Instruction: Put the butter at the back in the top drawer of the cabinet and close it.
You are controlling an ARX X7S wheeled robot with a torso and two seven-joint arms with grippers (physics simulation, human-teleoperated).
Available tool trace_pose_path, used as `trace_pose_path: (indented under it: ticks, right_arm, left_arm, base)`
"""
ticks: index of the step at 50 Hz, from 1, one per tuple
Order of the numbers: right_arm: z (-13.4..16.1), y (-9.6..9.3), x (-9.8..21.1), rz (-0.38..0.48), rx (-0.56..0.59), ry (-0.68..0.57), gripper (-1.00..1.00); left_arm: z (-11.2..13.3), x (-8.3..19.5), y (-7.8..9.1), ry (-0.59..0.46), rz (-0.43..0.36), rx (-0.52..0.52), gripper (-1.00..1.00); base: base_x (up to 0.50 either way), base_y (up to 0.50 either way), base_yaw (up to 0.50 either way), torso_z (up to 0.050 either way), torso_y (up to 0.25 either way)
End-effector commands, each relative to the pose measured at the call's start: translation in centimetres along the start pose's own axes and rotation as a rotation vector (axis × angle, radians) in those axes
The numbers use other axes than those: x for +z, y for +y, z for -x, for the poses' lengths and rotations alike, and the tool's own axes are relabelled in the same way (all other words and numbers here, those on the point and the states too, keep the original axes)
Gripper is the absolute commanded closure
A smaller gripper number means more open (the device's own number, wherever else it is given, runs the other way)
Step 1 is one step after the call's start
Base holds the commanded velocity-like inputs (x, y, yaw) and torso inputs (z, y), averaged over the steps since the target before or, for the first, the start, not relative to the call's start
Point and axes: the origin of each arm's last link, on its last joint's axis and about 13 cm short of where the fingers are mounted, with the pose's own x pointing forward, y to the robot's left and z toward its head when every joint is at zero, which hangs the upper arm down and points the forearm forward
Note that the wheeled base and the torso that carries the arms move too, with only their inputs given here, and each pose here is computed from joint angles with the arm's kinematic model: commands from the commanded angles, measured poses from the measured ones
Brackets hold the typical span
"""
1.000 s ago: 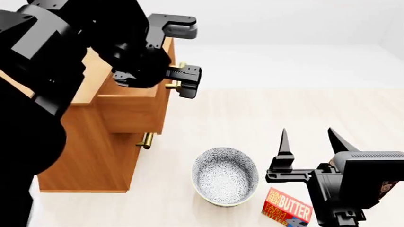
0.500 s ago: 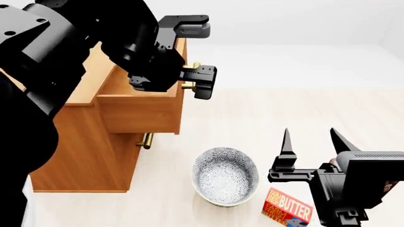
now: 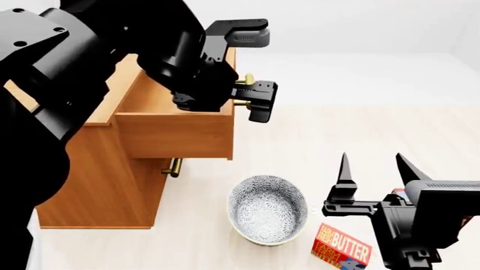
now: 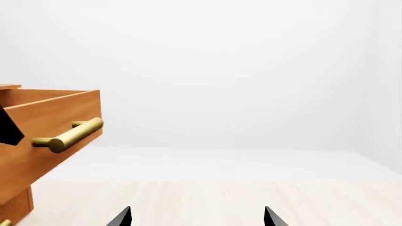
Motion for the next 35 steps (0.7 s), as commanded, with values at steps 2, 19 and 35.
trace_pose_path:
  ticks: [2,19,35]
  right_arm:
    - [0.0,-0.2,-0.1,-0.004,-0.004,0.001,-1.0]
    - [0.0,-0.3,0.0,-0.006,-0.006,0.002,-1.0]
    - [0.0,-0.4,0.0,-0.011,-0.011,0.001,-1.0]
  left_arm:
    - [0.2,0.3,-1.9,-0.029,-0.021,-0.133,-1.0]
    - [1.0,0.8,-3.1,-0.067,-0.05,-0.2,-1.0]
    - [0.9,0.7,-3.4,-0.06,-0.04,-0.261,-1.0]
  base:
    - [0.0,0.0,0.0,0.0,0.0]
    - [0.0,0.0,0.0,0.0,0.0]
    - [0.0,0.0,0.0,0.0,0.0]
